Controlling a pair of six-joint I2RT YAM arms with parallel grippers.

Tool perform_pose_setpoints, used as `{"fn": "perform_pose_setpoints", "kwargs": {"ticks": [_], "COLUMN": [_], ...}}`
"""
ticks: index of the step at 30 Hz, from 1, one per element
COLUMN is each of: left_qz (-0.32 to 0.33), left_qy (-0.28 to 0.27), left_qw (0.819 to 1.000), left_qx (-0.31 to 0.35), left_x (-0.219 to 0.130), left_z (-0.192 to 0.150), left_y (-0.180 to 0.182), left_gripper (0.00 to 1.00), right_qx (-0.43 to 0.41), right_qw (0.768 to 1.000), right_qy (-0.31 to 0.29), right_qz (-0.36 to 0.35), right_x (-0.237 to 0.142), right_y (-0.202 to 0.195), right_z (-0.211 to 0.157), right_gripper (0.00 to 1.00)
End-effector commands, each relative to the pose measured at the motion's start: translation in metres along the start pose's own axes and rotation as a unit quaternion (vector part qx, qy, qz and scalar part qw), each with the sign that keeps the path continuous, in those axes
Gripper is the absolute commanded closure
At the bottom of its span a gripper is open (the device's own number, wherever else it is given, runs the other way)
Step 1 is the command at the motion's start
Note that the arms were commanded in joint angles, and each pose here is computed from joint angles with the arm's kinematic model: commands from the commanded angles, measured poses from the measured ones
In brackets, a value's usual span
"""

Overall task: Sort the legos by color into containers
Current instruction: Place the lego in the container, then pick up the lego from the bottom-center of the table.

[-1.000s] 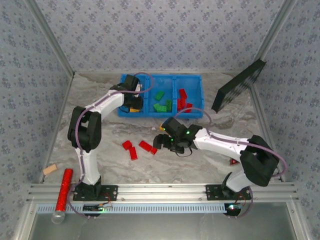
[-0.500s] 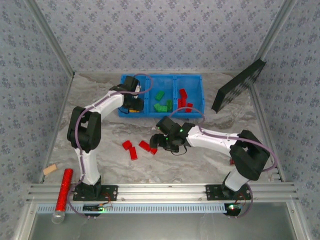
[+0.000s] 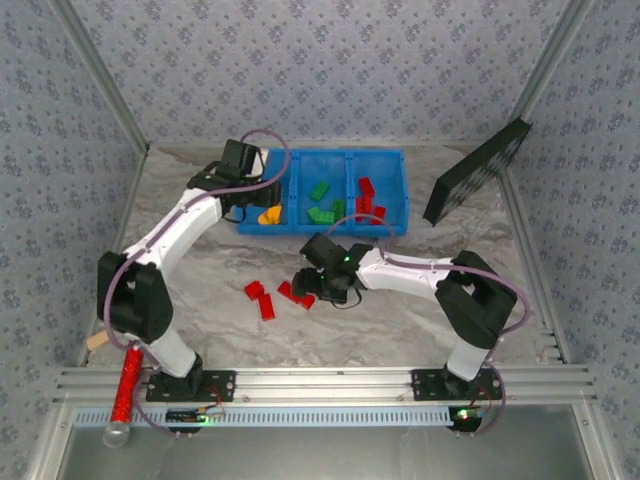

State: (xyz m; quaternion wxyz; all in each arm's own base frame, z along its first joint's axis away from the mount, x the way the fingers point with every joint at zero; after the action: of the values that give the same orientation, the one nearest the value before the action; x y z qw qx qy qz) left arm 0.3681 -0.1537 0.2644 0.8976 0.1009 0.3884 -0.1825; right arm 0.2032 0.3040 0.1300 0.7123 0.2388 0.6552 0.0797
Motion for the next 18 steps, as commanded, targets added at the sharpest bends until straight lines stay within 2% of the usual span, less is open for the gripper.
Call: {"fn": "perform_pose_setpoints", "kwargs": {"ticks": [1,11,18], "left_qz": [-0.001,-0.004,0.001], "left_qy": [-0.020,-0.067,-0.070], "left_qw": [1.000,0.998,0.997], "left_qx": [-0.009,-0.016,-0.019], "left_x": [-0.018,-0.070,-0.098], "left_z": [0.001,-0.003,-0.019], "left_y": [0.001,0.001,0.002], "left_gripper": [0.39,0.36,0.34], "right_qx": [-0.004,-0.005,-0.007], "right_qw": [1.000,0.998,0.997], "right_qy": [-0.001,0.008,0.008], "right_qz": [-0.029,-0.060,-0.074], "right_x": [0.004,0.022,0.032], "right_y": [-0.001,-0.002,-0.009], "right_z": [-0.001,-0.005,-0.005], "right_gripper": [0.22,0.29,0.47]}}
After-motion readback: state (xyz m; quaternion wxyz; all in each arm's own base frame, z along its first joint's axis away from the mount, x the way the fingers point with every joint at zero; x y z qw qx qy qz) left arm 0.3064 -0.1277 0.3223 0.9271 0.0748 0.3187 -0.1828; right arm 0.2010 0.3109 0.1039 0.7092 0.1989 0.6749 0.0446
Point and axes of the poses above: each hand's point on the last joint's axis, 136 mm out from that joint toward the fingers, its own x axis out along the fingers, its own y axis along the line the jaws close on, z = x × y, the point moved 8 cm from there along -x, back along the fingers, and after that the axes turned 13 degrees about x, right-handed, at the moved point
